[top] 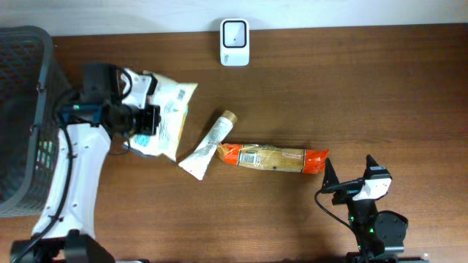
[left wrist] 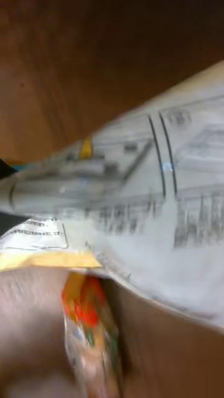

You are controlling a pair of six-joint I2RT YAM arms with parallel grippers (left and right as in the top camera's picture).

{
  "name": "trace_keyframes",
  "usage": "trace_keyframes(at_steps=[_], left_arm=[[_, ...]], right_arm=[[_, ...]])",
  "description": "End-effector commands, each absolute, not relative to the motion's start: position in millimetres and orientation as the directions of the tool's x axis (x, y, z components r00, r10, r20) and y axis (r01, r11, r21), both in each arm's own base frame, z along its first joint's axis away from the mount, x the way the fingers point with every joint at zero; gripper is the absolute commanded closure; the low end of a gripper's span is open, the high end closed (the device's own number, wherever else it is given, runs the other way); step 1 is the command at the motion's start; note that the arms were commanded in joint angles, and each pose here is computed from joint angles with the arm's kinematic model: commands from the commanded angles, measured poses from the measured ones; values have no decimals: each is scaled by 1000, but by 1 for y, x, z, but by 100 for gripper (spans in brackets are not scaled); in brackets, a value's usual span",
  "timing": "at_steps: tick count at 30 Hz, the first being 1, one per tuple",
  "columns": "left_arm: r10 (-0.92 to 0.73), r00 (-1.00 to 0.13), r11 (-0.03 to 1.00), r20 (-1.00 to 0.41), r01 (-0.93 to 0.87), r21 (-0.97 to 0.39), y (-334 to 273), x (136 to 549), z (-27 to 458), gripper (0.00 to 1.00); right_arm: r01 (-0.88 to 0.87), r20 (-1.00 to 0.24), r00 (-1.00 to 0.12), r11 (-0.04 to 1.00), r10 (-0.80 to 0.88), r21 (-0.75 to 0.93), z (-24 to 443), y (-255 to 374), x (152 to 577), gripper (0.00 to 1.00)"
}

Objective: Scan the item barcode
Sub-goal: 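Carry the white printed pouch out and place it left of the tube, then reach the left gripper into the basket and grasp the green-white packet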

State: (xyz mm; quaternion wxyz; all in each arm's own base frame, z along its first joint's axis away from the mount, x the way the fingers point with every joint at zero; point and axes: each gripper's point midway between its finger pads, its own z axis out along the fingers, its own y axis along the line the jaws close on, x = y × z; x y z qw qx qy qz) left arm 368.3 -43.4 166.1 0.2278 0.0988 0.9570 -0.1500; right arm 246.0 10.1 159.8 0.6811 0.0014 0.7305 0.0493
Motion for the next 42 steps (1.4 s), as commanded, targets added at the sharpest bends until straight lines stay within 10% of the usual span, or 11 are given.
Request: trace_keyframes(at_steps=[1, 11, 18, 22, 32, 42], left_arm=[[77, -907, 961, -414, 179, -212, -32, 357, 139, 100], [79, -942, 979, -326, 136, -155, -20, 335, 103, 99], [96, -936, 976, -338, 156, -153, -26, 338, 105, 20], [72, -909, 979, -411, 144, -147, -26, 358, 134, 1], [86, -686, 991, -723, 134, -10, -10, 405, 330, 1], [49, -593, 993, -804, -58, 104, 54, 398, 396, 1]], right_arm=[[-62, -995, -75, 996, 65, 70, 158, 9, 246, 1], [-62, -995, -75, 996, 65, 70, 158, 9, 246, 1], [-62, -995, -75, 996, 65, 70, 158, 9, 246, 1], [-62, -995, -75, 996, 65, 70, 158, 9, 246, 1], [-62, -995, -75, 996, 65, 70, 158, 9, 246, 1], [-62, -995, -75, 996, 65, 70, 158, 9, 246, 1]])
